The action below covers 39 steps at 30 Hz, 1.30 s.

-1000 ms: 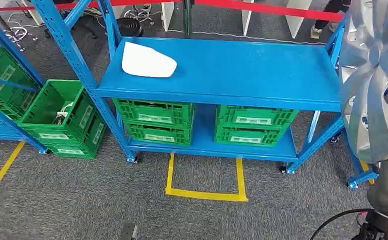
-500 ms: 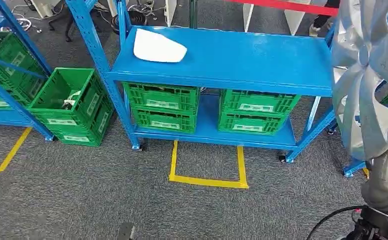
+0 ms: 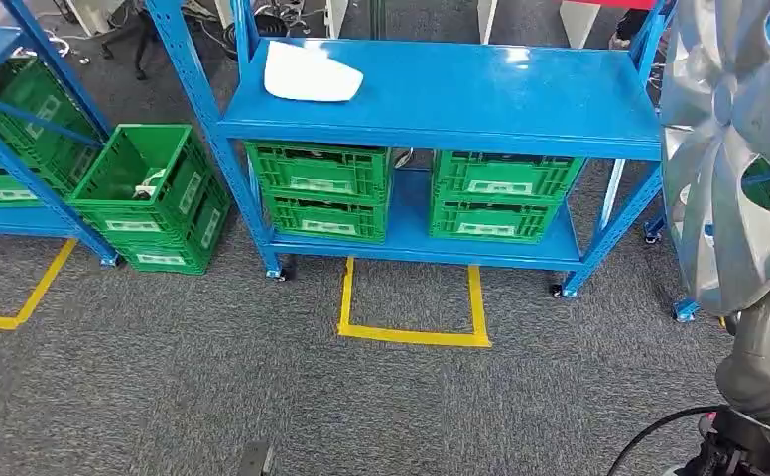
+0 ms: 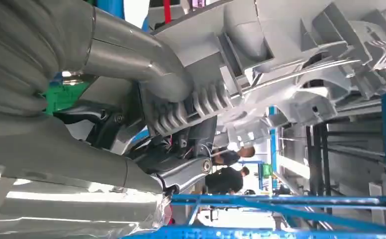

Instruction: Take the parts from the cabinet and place them on the table.

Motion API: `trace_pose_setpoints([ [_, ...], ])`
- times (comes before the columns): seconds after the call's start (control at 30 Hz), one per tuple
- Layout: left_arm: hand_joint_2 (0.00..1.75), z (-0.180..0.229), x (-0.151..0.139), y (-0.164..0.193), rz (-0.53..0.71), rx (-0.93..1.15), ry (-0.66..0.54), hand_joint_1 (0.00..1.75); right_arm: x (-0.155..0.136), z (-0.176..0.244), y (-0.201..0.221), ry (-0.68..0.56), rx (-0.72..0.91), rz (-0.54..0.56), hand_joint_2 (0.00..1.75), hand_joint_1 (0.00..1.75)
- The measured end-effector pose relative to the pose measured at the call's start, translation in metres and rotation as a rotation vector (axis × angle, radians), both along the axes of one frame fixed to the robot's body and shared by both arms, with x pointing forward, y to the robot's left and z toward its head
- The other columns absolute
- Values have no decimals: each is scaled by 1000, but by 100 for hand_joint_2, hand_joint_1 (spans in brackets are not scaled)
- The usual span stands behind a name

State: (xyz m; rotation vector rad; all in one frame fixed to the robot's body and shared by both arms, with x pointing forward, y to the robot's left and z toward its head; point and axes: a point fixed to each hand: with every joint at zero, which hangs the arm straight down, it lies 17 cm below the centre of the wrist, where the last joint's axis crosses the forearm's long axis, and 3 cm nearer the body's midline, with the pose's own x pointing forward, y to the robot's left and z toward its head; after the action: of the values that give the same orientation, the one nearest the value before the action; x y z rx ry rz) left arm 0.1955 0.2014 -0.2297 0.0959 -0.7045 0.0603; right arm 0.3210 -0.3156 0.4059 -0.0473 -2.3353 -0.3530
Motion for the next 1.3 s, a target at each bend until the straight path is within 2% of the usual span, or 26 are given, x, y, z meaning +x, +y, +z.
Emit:
trace_pose_setpoints([
  [1.0, 175, -2, -4, 2, -4, 2, 17, 0, 6, -8, 12, 39, -34, 0, 175, 171],
  [1.3, 175, -8, -12, 2, 6, -9, 64, 0, 6, -8, 16, 43, -108, -50, 175, 171],
])
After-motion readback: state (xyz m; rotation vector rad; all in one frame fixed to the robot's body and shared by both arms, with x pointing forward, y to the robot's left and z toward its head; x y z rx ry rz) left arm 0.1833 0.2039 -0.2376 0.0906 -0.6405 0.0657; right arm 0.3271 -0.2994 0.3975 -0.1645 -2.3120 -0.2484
